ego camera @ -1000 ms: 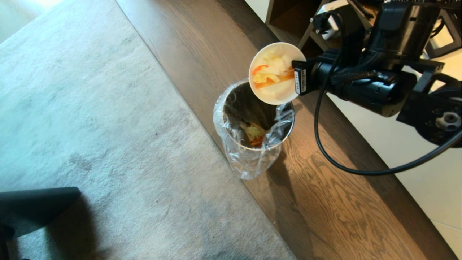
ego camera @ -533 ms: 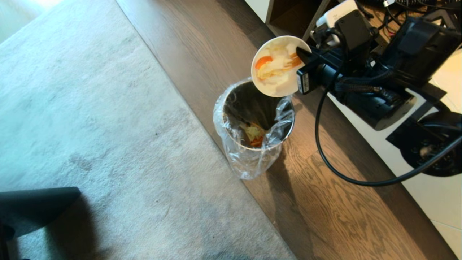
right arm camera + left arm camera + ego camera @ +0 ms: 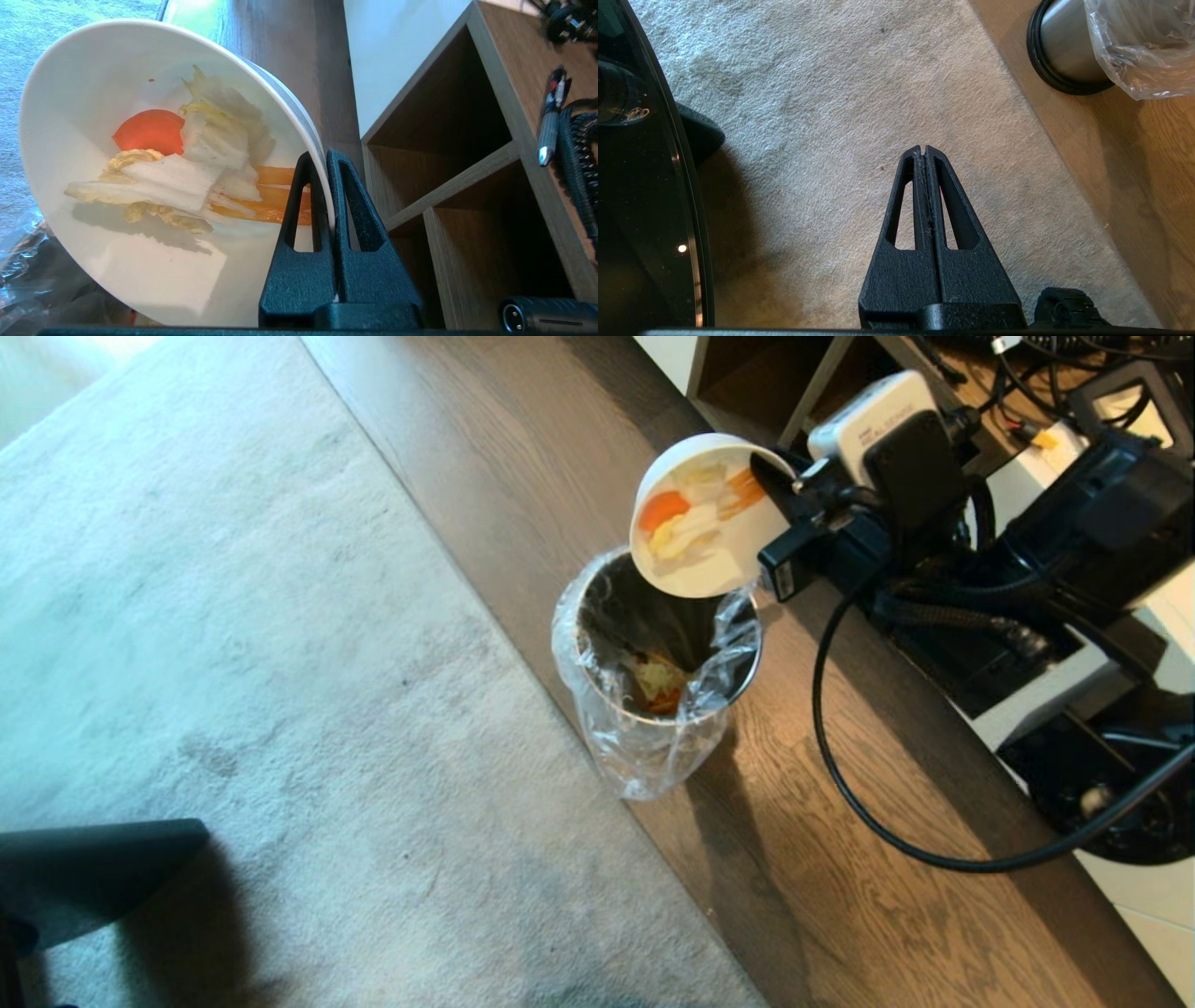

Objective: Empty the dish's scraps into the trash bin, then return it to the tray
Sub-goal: Pour the leftover food from the bowl into the trash can

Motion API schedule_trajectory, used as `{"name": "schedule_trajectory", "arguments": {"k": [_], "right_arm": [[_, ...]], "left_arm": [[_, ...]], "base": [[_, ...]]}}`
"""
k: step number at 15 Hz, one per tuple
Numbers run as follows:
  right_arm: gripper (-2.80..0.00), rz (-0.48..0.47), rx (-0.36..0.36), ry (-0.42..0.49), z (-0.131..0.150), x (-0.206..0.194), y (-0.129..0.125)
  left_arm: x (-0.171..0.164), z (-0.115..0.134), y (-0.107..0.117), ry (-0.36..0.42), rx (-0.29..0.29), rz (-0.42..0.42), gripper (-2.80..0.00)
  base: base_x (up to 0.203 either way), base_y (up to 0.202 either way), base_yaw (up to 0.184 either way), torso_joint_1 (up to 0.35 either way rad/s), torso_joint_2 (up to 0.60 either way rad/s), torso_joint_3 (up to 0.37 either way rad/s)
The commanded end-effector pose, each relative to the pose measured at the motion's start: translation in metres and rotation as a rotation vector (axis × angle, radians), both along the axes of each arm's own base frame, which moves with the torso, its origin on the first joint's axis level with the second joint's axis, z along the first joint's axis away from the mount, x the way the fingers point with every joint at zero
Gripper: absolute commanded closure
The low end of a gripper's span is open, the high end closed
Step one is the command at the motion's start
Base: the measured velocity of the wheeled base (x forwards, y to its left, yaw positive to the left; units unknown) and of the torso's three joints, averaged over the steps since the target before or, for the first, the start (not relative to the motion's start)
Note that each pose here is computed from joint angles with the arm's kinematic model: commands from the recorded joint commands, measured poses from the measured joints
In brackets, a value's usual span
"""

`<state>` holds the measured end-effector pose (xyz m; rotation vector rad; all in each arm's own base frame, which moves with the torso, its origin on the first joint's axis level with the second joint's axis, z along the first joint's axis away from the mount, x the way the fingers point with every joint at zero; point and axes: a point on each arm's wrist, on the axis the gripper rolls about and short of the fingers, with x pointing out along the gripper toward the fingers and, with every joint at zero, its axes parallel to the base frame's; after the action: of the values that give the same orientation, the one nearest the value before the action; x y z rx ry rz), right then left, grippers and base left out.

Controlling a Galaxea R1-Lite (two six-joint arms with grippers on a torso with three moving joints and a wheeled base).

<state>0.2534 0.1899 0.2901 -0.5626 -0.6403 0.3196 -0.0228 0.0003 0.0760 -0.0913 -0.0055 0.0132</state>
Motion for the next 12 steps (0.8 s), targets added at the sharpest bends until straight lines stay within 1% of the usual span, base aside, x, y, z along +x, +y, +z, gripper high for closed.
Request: {"name": "schedule_trajectory", "arguments": {"k": [1, 3, 5, 8, 12], "right_arm": [[0.00, 0.006, -0.012, -0.038, -0.005, -0.005, 0.003], [0.00, 0.021, -0.039, -0.080, -0.010, -0.007, 0.003], [0.00, 0.015, -0.058, -0.135, -0.011, -0.008, 0.003], [0.00, 0.002, -0.067, -0.217, -0.014, -0.005, 0.006], [0.00, 0.007, -0.076, -0.241, -0.017, -0.002, 0.009]], "left_arm": [[0.000, 0.000, 0.000, -0.001, -0.001, 0.000, 0.00], [0.000, 0.000, 0.000, -0.001, -0.001, 0.000, 0.00], [0.000, 0.000, 0.000, -0.001, -0.001, 0.000, 0.00], [0.000, 0.000, 0.000, -0.001, -0.001, 0.000, 0.00], [0.000, 0.000, 0.000, -0.001, -0.001, 0.000, 0.00]], "base": [[0.000, 0.000, 0.000, 0.000, 0.00, 0.000], [0.000, 0.000, 0.000, 0.000, 0.00, 0.000], [0.000, 0.000, 0.000, 0.000, 0.00, 0.000], [0.000, 0.000, 0.000, 0.000, 0.00, 0.000], [0.000, 0.000, 0.000, 0.000, 0.00, 0.000]]}}
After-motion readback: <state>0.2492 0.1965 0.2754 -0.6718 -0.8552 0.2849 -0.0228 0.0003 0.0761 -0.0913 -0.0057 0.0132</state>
